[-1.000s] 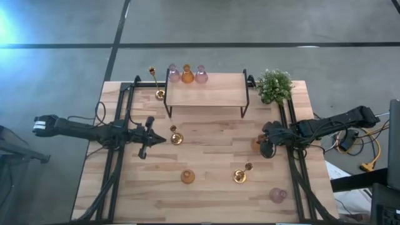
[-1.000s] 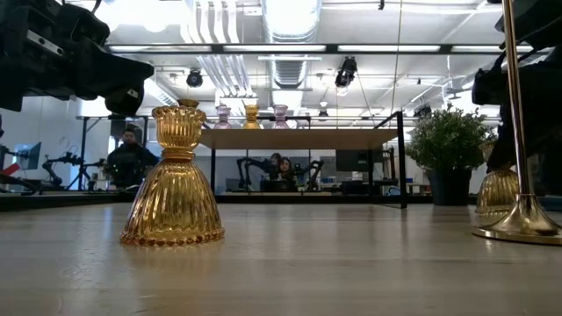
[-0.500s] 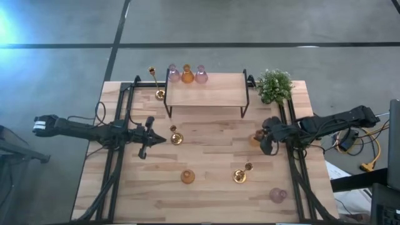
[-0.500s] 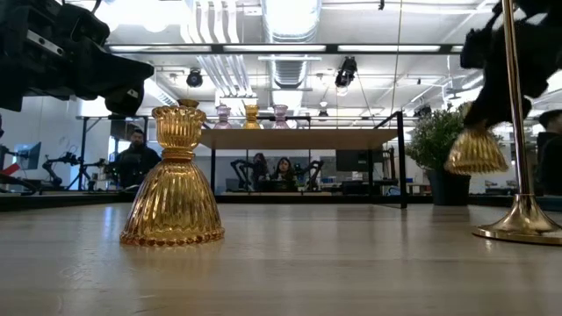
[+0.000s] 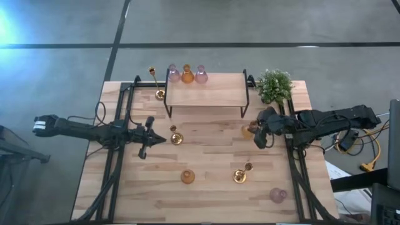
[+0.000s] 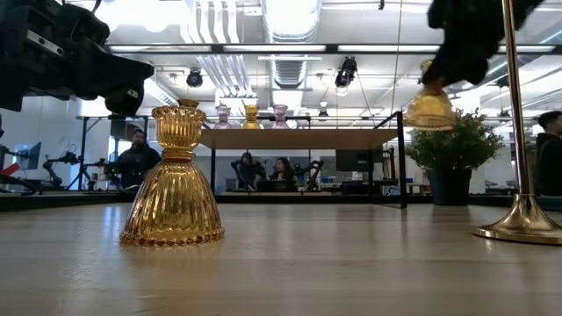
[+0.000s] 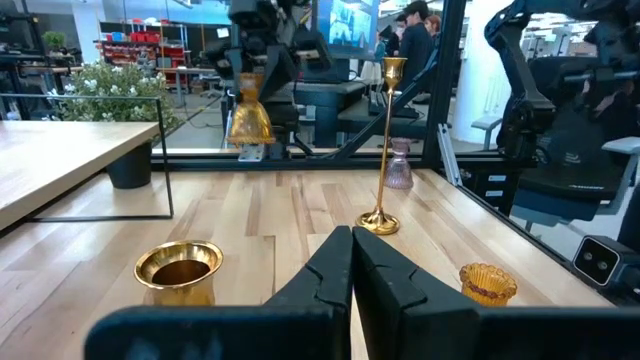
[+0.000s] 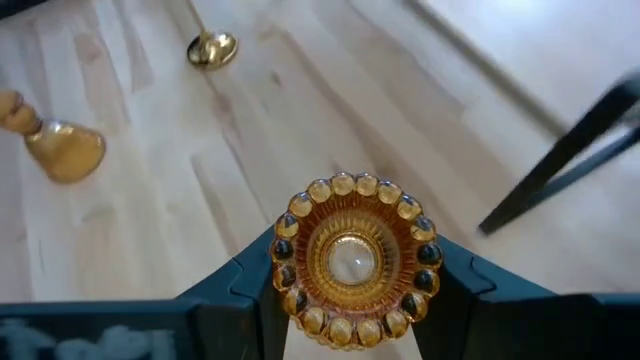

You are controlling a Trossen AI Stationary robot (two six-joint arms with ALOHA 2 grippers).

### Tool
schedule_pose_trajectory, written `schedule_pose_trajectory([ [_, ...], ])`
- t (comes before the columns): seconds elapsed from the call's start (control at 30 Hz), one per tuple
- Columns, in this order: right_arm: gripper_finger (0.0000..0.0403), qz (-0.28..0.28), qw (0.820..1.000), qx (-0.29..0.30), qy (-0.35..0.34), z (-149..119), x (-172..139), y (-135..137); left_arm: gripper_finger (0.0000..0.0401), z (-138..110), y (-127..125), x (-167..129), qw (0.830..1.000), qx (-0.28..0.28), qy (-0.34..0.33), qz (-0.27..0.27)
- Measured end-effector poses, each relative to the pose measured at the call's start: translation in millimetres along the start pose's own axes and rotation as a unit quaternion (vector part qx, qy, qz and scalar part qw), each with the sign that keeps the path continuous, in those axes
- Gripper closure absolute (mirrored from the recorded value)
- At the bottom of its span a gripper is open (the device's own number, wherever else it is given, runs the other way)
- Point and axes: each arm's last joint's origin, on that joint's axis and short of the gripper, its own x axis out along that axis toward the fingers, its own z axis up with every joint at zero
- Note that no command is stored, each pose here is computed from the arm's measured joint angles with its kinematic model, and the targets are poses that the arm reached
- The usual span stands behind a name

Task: Pick & Place candle stick holders
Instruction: Put the top yellow glass candle holder on the shelf aligned with the other glass candle holders

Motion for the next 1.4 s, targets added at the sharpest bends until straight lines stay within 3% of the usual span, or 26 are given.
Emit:
schedule_pose_trajectory([
  [0.37, 0.0258, 0.006, 1.000, -0.012, -0.019, 97.5, 7.9, 2.0, 0.0387, 0.0, 0.0, 0.0, 1.000, 0.000, 0.000, 0.000],
  [0.7, 0.0257, -0.055, 0.997, -0.043, -0.025, 181.4, 38.9, -26.0, 0.0387, 0.0, 0.0, 0.0, 1.000, 0.000, 0.000, 0.000],
  [0.87, 0.0257, -0.081, 0.996, -0.040, -0.018, 201.4, 68.3, -51.6, 0.0387, 0.0, 0.0, 0.0, 1.000, 0.000, 0.000, 0.000],
  [1.0, 0.0257, -0.070, 0.997, -0.033, -0.024, 211.3, 90.6, -70.3, 0.0387, 0.0, 0.0, 0.0, 1.000, 0.000, 0.000, 0.000],
  [1.4, 0.0257, -0.069, 0.997, -0.031, -0.007, 214.1, 125.3, -105.5, 0.0387, 0.0, 0.0, 0.0, 1.000, 0.000, 0.000, 0.000],
])
